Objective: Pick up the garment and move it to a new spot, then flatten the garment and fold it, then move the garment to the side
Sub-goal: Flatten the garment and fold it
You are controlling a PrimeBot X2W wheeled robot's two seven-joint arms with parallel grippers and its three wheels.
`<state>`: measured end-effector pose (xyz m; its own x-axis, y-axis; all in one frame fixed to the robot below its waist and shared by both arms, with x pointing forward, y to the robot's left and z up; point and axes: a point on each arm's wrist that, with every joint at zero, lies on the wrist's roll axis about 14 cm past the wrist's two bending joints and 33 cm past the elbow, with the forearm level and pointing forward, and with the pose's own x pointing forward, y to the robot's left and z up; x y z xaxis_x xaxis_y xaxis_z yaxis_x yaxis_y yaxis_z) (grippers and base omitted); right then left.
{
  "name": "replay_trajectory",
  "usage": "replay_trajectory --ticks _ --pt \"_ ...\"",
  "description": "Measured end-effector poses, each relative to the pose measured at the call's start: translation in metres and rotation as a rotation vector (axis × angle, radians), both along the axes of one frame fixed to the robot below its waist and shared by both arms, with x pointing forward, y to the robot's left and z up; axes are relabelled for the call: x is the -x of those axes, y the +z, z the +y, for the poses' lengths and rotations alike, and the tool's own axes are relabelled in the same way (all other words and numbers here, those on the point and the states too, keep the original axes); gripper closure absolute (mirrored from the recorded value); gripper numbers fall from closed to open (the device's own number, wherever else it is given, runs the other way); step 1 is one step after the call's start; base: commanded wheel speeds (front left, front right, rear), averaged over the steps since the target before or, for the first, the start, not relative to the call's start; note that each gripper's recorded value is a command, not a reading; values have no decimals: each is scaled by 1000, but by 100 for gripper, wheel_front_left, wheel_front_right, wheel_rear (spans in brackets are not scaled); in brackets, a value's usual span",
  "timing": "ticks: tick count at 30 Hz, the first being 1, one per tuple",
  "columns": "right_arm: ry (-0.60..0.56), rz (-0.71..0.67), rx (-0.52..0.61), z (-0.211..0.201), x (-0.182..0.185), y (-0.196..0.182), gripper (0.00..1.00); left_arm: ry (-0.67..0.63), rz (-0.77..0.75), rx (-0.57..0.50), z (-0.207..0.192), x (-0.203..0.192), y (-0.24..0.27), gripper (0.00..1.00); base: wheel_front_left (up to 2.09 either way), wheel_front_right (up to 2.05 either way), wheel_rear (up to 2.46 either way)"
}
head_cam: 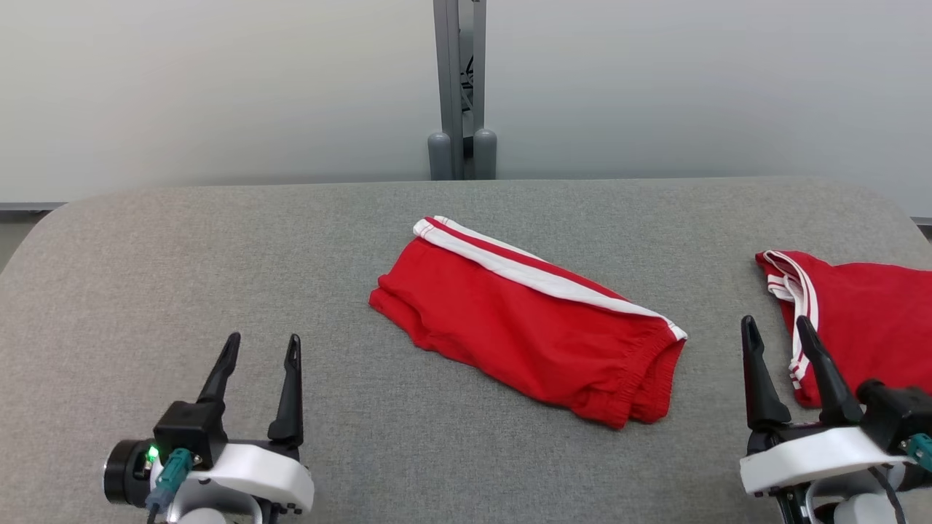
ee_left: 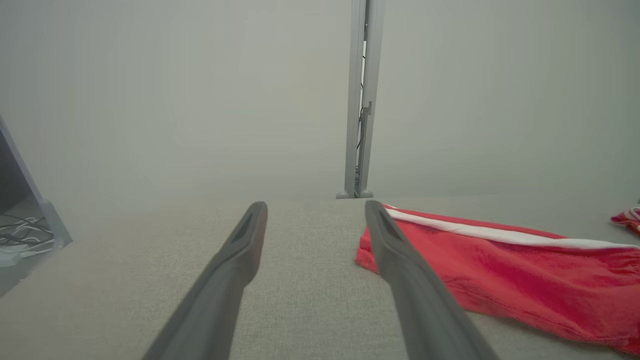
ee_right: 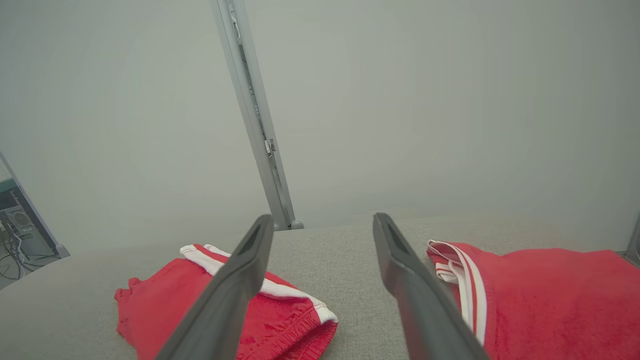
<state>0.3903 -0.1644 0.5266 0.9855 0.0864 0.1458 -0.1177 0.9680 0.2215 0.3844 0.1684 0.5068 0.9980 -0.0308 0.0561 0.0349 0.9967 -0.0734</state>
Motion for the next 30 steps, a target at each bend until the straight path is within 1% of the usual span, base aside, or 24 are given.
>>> replay_trajectory --ticks 1,5,9,12,16,19,20,21,23,30 --pt "1 8 -8 1 1 -3 0 6 6 -3 0 4 -3 0 0 0 0" --pt "8 39 -21 5 6 -13 0 43 16 52 1 15 -9 0 0 0 0" --pt "2 47 -27 4 6 -16 0 43 14 50 2 19 -10 0 0 0 0" --pt "14 81 -31 8 8 -26 0 39 16 47 2 19 -11 0 0 0 0" --pt "47 205 -97 22 15 -63 0 31 21 33 1 20 -13 0 0 0 0" --pt "75 299 -164 37 19 -88 0 32 31 25 2 22 -17 0 0 0 0" --pt "89 342 -204 43 19 -96 0 37 37 12 4 23 -19 0 0 0 0" --pt "100 358 -243 49 17 -98 0 49 40 7 6 24 -20 0 0 0 0" --pt "120 375 -285 60 10 -99 0 59 44 10 9 25 -21 0 0 0 0" --pt "120 459 -315 70 -10 -121 0 101 76 5 19 28 -31 0 0 0 0"
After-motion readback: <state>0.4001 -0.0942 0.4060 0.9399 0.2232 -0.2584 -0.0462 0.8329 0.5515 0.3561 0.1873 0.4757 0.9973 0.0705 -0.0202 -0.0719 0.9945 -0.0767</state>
